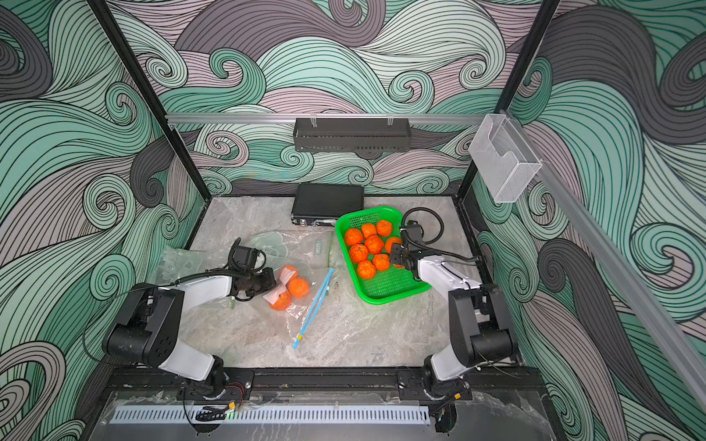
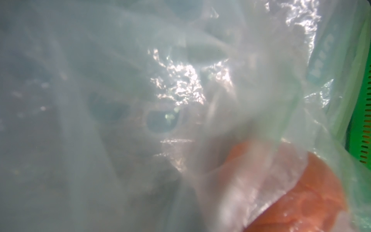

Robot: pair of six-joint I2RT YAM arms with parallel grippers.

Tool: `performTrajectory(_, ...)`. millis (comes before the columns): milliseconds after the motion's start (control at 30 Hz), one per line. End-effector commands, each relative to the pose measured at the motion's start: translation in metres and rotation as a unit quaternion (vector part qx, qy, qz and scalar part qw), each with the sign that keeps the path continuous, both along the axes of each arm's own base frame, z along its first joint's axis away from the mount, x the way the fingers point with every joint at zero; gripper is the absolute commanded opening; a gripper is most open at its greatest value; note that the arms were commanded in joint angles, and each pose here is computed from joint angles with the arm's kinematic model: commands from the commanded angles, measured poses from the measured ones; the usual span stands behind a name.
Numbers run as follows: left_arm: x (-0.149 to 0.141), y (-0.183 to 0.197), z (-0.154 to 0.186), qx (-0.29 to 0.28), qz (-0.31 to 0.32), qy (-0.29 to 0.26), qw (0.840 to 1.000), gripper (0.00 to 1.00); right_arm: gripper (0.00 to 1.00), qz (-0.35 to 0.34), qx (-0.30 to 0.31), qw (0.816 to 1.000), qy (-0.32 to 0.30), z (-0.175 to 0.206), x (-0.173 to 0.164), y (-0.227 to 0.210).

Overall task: Open the zip-top bag and take out the orange
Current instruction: Place the orange in the basket.

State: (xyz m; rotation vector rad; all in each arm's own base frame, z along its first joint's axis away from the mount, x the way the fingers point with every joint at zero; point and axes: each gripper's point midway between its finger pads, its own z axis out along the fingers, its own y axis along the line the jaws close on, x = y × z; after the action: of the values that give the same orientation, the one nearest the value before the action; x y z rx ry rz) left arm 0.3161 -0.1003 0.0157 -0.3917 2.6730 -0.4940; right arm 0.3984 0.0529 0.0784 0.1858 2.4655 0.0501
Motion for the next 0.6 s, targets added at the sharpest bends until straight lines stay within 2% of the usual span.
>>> performTrajectory(0,-0.018,0.006,-0.016,0.018,-0.003,0.047,0.999,0.00,0.66,-0.019,0.001,1.000,-0.006,0.006,0.010,-0.006)
performTrajectory(367,-0.018,0.006,-0.017,0.018,-0.003,0.048,0.999,0.00,0.74,-0.030,0.020,0.999,0.038,-0.012,0.013,-0.010)
performTrajectory(567,-0.018,0.005,-0.017,0.018,-0.004,0.048,0.999,0.00,0.77,-0.028,0.026,0.998,0.042,-0.014,0.013,-0.008)
